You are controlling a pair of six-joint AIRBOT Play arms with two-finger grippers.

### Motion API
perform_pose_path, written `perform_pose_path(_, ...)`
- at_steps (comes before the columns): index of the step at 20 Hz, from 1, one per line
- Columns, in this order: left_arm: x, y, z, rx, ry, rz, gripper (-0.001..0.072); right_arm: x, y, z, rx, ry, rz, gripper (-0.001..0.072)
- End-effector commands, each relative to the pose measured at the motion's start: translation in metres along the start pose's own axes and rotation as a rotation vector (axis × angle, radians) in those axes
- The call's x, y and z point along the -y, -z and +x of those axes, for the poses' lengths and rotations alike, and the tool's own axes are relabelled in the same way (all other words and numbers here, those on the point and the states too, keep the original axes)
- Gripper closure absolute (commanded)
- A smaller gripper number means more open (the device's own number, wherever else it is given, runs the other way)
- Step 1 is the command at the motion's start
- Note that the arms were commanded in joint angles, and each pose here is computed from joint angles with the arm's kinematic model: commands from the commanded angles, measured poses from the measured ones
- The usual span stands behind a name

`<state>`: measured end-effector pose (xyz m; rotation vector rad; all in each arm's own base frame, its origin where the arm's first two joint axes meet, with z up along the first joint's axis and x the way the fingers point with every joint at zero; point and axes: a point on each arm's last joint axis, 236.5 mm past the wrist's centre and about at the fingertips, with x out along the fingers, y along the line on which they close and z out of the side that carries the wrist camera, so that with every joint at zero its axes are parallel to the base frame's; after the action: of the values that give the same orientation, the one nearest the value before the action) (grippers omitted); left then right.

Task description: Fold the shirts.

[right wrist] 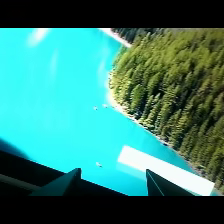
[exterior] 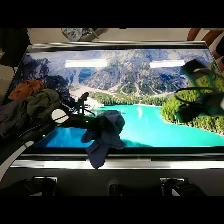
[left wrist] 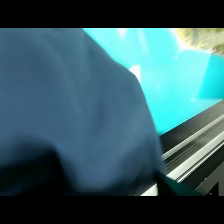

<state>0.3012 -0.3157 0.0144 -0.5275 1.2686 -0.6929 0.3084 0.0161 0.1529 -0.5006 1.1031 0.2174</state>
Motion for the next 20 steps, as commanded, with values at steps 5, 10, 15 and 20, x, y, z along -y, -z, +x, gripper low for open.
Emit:
perform_pose_path(5, -0.095, -0.028, -0.095, -0.138, -0.224, 0.049, 0.0027, -0.124, -0.008, 0.084, -0.089, -0.542, -0.172, 0.0077)
perform_pose_path(10, -0.162, 0.029, -0.091, -0.240, -0.308, -0.103, 0.0028, -0.163, 0.026, 0.112, -0.165, -0.675, -0.140, 0.0085)
perform_pose_path(15, -0.188, 0.050, -0.053, -0.200, -0.304, -0.195, 0.0031, -0.190, 0.052, 0.123, -0.214, -0.761, -0.091, 0.0087)
perform_pose_path(20, -0.189, 0.039, -0.036, -0.148, -0.278, -0.233, 0.0106, -0.209, 0.045, 0.138, -0.144, -0.797, 0.014, 0.0086)
